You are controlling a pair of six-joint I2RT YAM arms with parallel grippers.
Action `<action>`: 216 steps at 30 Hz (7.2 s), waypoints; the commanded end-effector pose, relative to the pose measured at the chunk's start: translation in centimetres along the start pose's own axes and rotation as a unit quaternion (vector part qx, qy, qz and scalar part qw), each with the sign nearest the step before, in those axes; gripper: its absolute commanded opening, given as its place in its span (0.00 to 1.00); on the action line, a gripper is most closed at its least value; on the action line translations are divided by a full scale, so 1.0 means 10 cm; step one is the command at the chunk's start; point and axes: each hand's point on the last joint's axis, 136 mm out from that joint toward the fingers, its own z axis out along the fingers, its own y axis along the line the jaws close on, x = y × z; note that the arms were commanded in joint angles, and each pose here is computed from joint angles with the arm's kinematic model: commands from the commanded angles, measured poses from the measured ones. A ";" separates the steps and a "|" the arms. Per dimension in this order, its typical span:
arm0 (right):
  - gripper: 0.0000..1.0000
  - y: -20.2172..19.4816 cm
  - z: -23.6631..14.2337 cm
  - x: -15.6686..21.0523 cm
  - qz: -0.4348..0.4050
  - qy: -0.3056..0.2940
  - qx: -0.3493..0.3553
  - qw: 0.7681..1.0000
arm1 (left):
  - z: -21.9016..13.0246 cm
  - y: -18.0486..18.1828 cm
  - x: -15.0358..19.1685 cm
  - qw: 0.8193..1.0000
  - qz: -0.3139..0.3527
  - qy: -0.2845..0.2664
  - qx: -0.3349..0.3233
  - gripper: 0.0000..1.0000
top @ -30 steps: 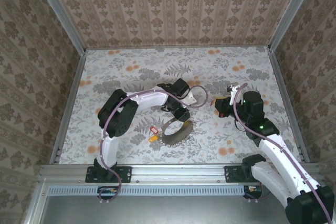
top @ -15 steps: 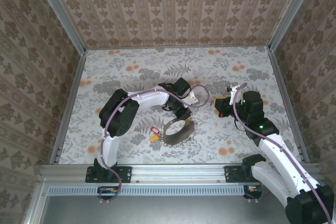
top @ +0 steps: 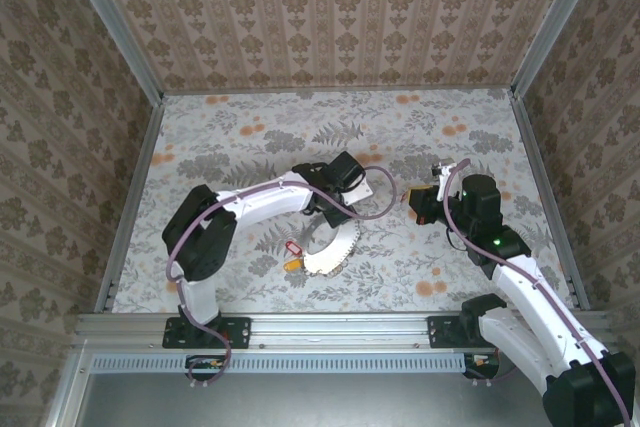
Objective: Put the keys on the keyring
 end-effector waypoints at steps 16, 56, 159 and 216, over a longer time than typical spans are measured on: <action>0.00 0.03 -0.01 0.00 0.015 -0.007 -0.011 1.000 | -0.09 -0.19 -0.09 0.992 -0.044 -0.048 0.106 0.28; 0.00 -0.28 0.32 0.68 0.124 0.143 0.044 0.981 | 0.10 -0.36 0.04 0.976 -0.090 -0.050 0.193 0.27; 0.92 -0.11 0.39 0.94 0.104 0.135 0.030 0.985 | 0.28 -0.51 0.08 0.980 -0.101 -0.013 0.172 0.08; 0.00 2.34 -0.40 -0.06 -0.232 0.033 -0.386 0.892 | -2.86 -0.58 -0.20 0.861 0.128 -0.424 0.250 0.00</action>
